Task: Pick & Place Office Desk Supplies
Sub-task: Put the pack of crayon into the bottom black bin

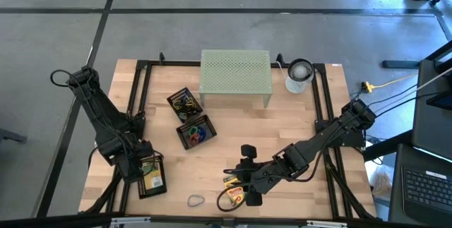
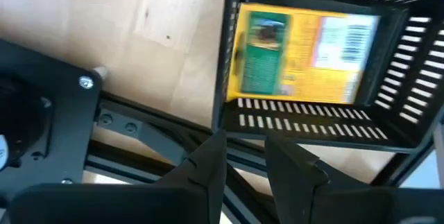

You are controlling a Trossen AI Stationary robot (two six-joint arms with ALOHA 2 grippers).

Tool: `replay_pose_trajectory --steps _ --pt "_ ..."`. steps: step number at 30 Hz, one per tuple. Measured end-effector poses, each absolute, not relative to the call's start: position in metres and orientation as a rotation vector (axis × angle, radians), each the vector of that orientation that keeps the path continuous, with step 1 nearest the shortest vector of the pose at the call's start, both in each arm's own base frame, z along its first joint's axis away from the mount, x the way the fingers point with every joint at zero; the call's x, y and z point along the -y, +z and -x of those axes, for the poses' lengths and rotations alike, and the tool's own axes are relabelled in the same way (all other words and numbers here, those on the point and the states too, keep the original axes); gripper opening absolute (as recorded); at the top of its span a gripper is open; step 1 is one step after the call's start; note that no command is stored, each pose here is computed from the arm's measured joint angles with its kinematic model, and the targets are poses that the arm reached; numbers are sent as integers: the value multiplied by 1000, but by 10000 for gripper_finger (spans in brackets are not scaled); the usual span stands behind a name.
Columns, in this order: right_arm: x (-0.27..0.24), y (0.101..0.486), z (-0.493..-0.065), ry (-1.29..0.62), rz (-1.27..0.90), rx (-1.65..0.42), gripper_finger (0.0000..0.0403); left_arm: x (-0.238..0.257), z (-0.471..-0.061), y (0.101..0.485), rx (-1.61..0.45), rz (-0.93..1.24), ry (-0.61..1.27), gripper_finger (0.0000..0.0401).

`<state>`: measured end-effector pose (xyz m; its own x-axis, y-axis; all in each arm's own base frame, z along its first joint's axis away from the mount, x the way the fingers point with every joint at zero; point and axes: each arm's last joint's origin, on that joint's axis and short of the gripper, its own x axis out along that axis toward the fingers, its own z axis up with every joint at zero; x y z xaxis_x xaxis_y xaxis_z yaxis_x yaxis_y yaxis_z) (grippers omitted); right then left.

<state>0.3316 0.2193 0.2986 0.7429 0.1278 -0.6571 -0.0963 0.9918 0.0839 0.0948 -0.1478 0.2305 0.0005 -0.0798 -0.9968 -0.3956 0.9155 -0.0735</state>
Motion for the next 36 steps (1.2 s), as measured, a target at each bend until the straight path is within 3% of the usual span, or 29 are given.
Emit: replay_pose_trajectory --steps 13,21,26,31,36 --pt "-215 288 -323 72 -146 -875 165 143 -104 231 -1410 370 320 91" --pt "-202 250 -322 111 -104 -997 165 140 -119 232 -1368 468 332 90" --pt "-183 221 -326 130 -158 -1060 165 142 -132 234 -1308 504 241 86" --pt "-170 205 -329 150 -209 -1079 165 146 -152 240 -1165 492 75 86" --pt "-167 199 -328 166 -194 -1074 165 156 -179 253 -810 358 -58 84"
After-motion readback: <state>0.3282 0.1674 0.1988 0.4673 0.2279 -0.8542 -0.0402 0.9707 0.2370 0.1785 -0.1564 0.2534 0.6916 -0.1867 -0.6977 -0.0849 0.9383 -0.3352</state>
